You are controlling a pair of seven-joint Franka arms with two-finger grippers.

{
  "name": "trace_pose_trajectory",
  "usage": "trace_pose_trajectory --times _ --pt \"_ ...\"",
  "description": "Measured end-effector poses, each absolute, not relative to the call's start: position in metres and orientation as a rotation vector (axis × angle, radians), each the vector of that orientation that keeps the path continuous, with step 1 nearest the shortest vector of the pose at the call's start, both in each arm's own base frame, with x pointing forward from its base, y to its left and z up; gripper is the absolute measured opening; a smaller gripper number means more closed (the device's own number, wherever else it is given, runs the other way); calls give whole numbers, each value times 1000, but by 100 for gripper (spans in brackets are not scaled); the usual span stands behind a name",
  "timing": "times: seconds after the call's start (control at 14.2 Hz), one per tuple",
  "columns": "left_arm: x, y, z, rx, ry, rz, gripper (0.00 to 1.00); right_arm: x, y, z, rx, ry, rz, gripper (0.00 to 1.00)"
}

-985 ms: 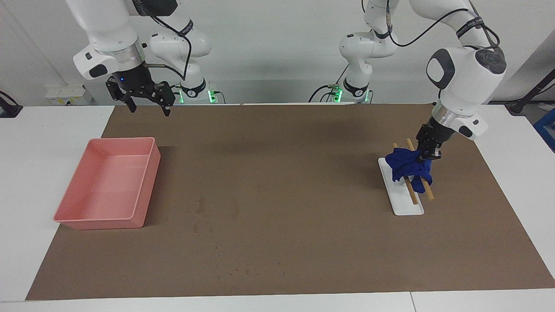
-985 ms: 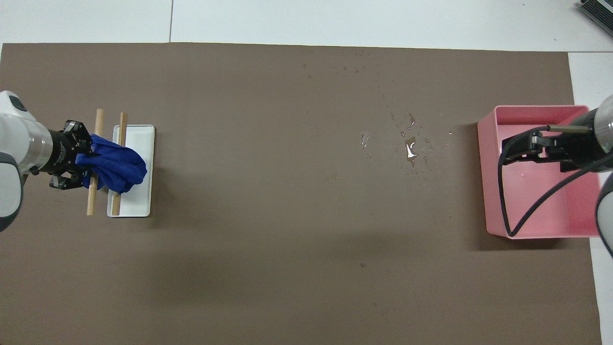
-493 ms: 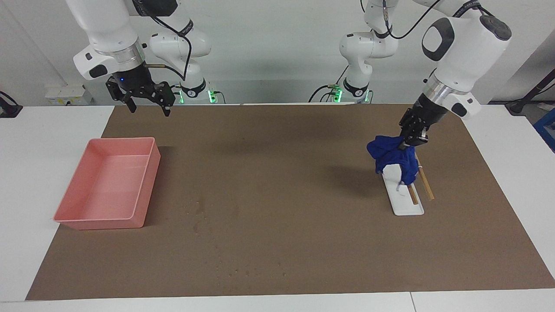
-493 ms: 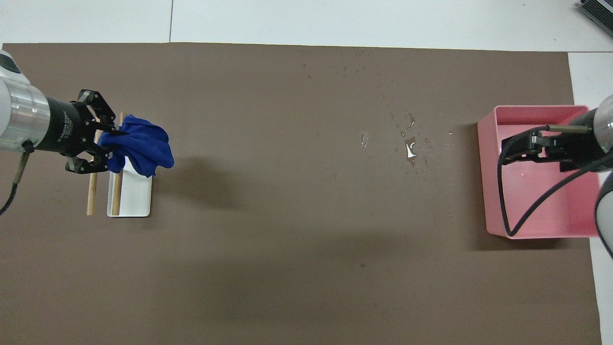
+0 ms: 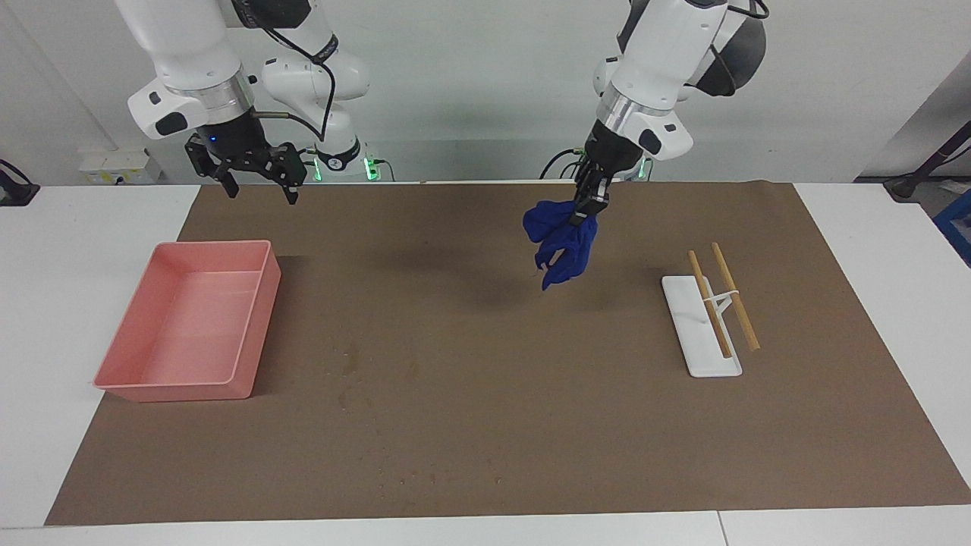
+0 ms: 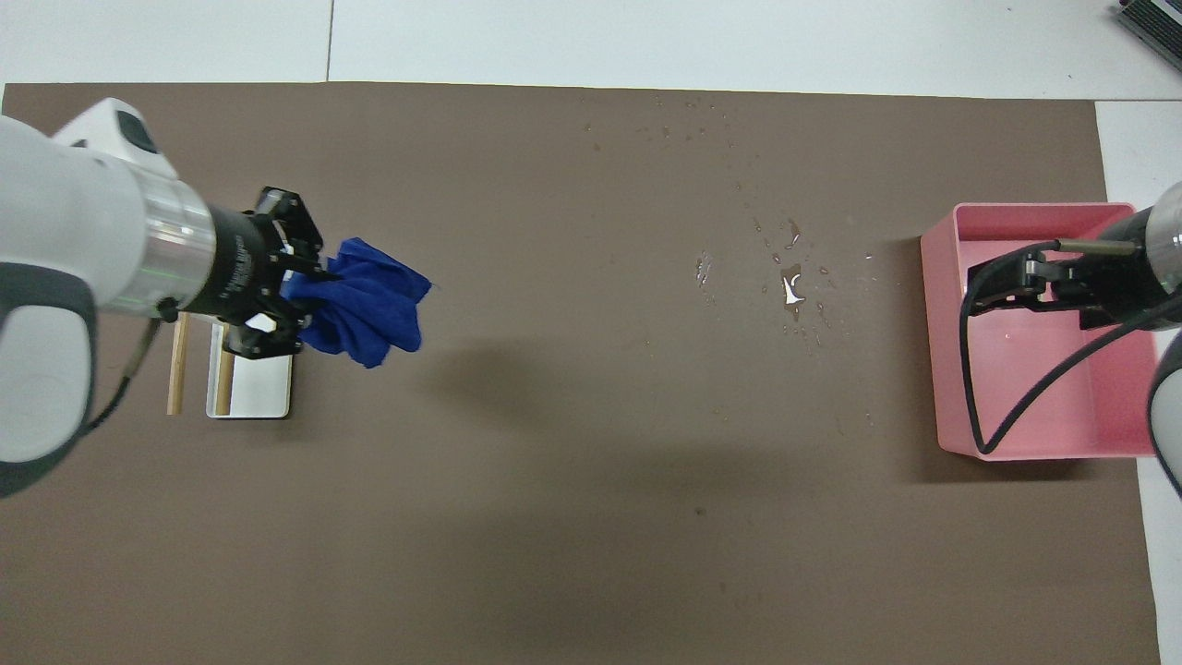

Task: Wipe water with towel using both arms
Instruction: 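Lift the towel with the left gripper while the right gripper approaches, then grasp the towel with the right gripper from the left gripper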

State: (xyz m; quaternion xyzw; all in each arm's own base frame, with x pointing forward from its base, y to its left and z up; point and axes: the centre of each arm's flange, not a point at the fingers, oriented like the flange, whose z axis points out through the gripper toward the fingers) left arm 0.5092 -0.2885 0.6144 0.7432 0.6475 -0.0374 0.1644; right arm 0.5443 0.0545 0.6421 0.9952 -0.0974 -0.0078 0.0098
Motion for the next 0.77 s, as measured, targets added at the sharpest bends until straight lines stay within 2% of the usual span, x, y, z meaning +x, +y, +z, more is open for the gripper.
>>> trace_pose_trajectory --times 0.42,0.63,0.77 --pt "515 -302 621 1782 2059 -143 16 545 135 643 3218 -972 -54 100" --pt "494 -340 619 1794 2036 -177 16 545 178 646 3203 -1410 -188 100" --pt "477 -368 621 1778 2017 -200 16 547 183 652 3157 -1642 -253 100"
